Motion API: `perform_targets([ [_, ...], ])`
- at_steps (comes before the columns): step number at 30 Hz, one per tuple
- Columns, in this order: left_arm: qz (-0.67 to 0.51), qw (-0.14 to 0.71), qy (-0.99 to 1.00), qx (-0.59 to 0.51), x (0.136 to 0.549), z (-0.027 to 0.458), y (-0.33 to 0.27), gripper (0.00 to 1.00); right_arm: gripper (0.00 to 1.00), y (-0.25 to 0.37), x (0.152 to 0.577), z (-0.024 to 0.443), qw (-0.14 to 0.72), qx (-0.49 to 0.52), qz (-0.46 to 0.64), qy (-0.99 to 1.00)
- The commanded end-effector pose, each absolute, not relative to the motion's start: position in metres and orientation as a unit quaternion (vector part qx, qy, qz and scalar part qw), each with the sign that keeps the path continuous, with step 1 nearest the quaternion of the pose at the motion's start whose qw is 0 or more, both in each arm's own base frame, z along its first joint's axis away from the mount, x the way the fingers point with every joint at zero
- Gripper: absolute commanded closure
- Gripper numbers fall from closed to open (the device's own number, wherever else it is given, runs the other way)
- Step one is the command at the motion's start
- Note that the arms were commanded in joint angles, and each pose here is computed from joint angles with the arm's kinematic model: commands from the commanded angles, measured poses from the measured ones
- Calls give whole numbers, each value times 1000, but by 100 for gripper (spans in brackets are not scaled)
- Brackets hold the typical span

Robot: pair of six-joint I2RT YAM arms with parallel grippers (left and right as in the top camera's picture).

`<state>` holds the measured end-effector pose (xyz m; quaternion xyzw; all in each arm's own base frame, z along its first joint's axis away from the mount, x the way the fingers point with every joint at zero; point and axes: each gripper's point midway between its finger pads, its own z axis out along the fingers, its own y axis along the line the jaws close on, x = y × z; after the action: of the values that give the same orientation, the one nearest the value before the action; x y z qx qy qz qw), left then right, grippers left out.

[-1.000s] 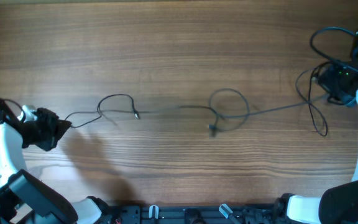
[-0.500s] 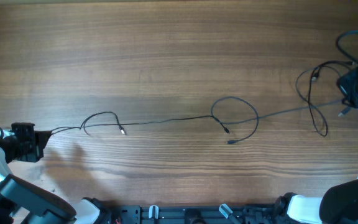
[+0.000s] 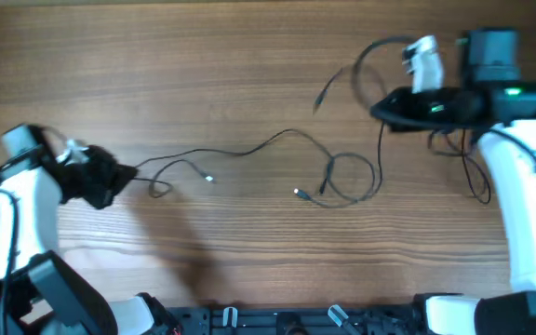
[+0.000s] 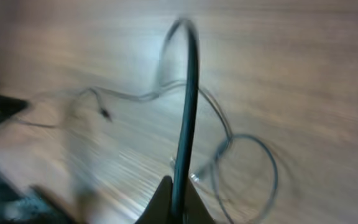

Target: Untangle cables

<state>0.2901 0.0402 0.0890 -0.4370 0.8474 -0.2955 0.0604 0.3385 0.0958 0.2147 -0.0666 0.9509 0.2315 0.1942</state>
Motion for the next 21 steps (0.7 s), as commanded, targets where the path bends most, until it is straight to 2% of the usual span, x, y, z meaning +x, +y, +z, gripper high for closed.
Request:
perform_targets([
  [1,-235,54,890,-387,288,78,29,96,96,-7,335,200,202,158,-60,965],
  [2,-230,52,894,-380,288,77,25,96,95,-18,330,197,198,195,-84,957],
  [4,-229,51,898,-373,288,77,21,96,92,-17,327,189,186,201,-73,959],
  [6,-228,51,898,-374,288,77,22,96,68,-1,323,176,162,187,-29,968],
  [8,-227,51,898,-374,288,77,22,96,53,27,316,164,128,131,38,982],
  [11,-227,51,898,-373,288,77,21,96,40,59,300,148,84,86,117,986],
  [16,-227,51,898,-373,288,77,21,96,39,65,269,108,22,82,119,989],
  [21,-227,51,898,-373,288,77,21,96,48,64,256,69,10,84,117,989],
])
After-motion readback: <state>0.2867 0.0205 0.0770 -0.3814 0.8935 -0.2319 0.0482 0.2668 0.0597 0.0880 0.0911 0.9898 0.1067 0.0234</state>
